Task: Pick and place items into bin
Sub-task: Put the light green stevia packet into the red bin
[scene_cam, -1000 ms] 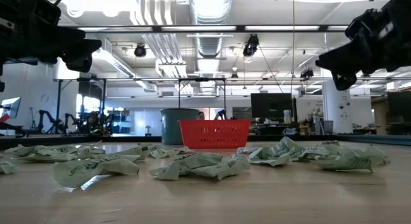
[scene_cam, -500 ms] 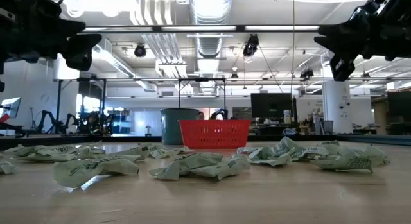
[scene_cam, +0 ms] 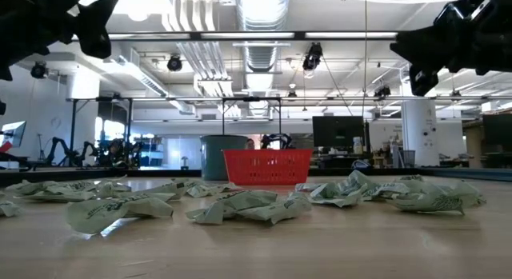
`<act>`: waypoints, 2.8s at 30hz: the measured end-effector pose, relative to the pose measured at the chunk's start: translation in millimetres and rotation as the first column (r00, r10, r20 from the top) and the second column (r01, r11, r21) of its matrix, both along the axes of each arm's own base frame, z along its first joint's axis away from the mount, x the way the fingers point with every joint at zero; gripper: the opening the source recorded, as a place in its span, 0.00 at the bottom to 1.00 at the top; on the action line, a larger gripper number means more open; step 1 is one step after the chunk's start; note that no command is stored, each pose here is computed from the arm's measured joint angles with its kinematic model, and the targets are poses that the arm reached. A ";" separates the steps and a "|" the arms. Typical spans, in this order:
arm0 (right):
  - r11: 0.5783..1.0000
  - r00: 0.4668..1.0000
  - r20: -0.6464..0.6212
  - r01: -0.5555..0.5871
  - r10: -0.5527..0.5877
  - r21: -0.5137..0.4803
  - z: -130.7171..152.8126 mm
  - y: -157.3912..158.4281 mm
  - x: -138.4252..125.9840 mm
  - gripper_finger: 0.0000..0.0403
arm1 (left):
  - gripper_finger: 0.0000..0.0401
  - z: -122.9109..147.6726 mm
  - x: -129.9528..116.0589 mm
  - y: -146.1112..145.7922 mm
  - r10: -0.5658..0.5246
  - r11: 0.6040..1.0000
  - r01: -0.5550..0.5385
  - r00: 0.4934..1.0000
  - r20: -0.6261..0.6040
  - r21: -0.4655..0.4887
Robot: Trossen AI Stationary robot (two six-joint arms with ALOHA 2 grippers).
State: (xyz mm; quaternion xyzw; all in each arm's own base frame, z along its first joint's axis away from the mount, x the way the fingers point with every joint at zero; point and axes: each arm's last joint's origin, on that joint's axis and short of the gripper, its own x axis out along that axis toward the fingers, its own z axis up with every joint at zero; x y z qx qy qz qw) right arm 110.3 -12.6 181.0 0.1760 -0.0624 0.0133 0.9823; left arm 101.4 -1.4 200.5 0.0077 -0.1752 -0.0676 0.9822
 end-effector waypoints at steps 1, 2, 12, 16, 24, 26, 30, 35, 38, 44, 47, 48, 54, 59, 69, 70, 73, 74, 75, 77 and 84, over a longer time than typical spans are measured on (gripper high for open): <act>1.000 1.000 0.000 -0.025 0.025 -0.004 0.1 0.7 0.1 0.17 | 0.43 -0.1 0.0 0.0 0.000 1.000 0.000 1.000 -0.001 0.000; 0.999 0.999 -0.001 -0.052 0.052 -0.007 0.0 1.5 0.2 0.17 | 0.43 -0.2 0.3 0.0 0.000 1.000 0.000 1.000 -0.003 0.000; 0.941 0.971 0.219 -0.020 0.099 -0.337 30.1 6.2 -5.1 0.17 | 0.43 8.7 0.9 2.3 0.138 0.978 -0.154 0.983 0.120 0.137; 0.887 0.975 0.208 0.025 0.081 -0.462 53.5 6.2 -5.4 0.17 | 0.43 11.0 1.8 3.4 0.199 0.954 -0.228 0.967 0.159 0.193; 0.798 0.999 -0.008 -0.043 0.047 -0.601 80.5 3.7 10.9 0.17 | 0.43 5.1 9.6 7.2 0.356 0.876 -0.373 0.928 0.112 0.305; 0.813 0.997 -0.065 -0.068 0.037 -0.578 81.4 2.2 19.4 0.17 | 0.43 3.4 11.7 8.4 0.402 0.849 -0.411 0.910 0.099 0.332; 0.889 0.958 -0.262 -0.021 -0.113 -0.458 75.9 -5.1 36.9 0.17 | 0.43 1.6 15.1 11.0 0.493 0.791 -0.489 0.865 0.090 0.369; 0.918 0.688 -0.615 0.219 -0.385 -0.329 74.0 -16.1 44.3 0.17 | 0.43 -14.0 22.9 15.1 0.575 0.784 -0.519 0.814 -0.084 0.340; 0.903 0.589 -0.685 0.299 -0.428 -0.307 83.9 -19.4 48.5 0.17 | 0.43 -20.4 27.5 18.0 0.606 0.782 -0.549 0.781 -0.154 0.294; 0.899 0.629 -0.643 0.306 -0.437 -0.312 119.2 -22.4 63.2 0.17 | 0.43 -28.1 35.7 18.2 0.549 0.836 -0.531 0.798 -0.248 0.139; 0.954 0.697 -0.651 0.194 -0.299 -0.230 131.6 -19.4 72.1 0.17 | 0.43 -22.4 41.2 17.5 0.491 0.866 -0.498 0.831 -0.262 0.045; 0.974 0.719 -0.660 0.127 -0.219 -0.185 133.1 -16.9 75.2 0.17 | 0.43 -18.3 43.6 16.7 0.454 0.884 -0.467 0.854 -0.255 0.012; 0.979 0.652 -0.757 -0.122 -0.046 -0.164 113.3 -0.2 91.4 0.17 | 0.43 -34.0 52.6 8.0 0.092 0.961 -0.186 0.913 -0.396 -0.206; 0.988 0.489 -0.871 -0.106 -0.043 -0.108 110.5 -1.0 94.2 0.17 | 0.43 -32.3 59.0 7.9 0.077 0.966 -0.167 0.914 -0.398 -0.197; 0.991 0.356 -0.931 -0.073 -0.076 -0.108 112.0 5.6 95.2 0.17 | 0.43 -31.5 64.5 7.7 0.112 0.983 -0.154 0.930 -0.351 -0.095; 0.990 0.348 -0.934 -0.073 -0.085 -0.117 109.7 6.4 94.4 0.17 | 0.43 -31.5 64.4 7.7 0.122 0.986 -0.154 0.929 -0.348 -0.066; 0.989 0.293 -0.952 -0.090 -0.084 -0.115 95.3 8.5 89.9 0.17 | 0.43 -32.2 64.8 7.7 0.129 0.987 -0.155 0.927 -0.351 -0.047; 0.990 0.279 -0.957 -0.094 -0.079 -0.109 90.2 8.8 89.1 0.17 | 0.43 -32.4 64.8 7.7 0.127 0.987 -0.155 0.927 -0.353 -0.051; 0.990 0.265 -0.961 -0.095 -0.078 -0.107 84.6 8.8 88.7 0.17 | 0.43 -32.3 64.8 7.7 0.125 0.986 -0.155 0.927 -0.353 -0.058; 0.990 0.228 -0.970 -0.098 -0.080 -0.104 73.3 8.4 87.4 0.17 | 0.43 -32.5 64.9 7.7 0.124 0.986 -0.155 0.927 -0.355 -0.060; 0.991 0.263 -0.964 -0.119 -0.027 -0.060 50.6 10.2 96.0 0.24 | 0.43 -32.2 64.9 7.7 0.126 0.987 -0.154 0.928 -0.352 -0.053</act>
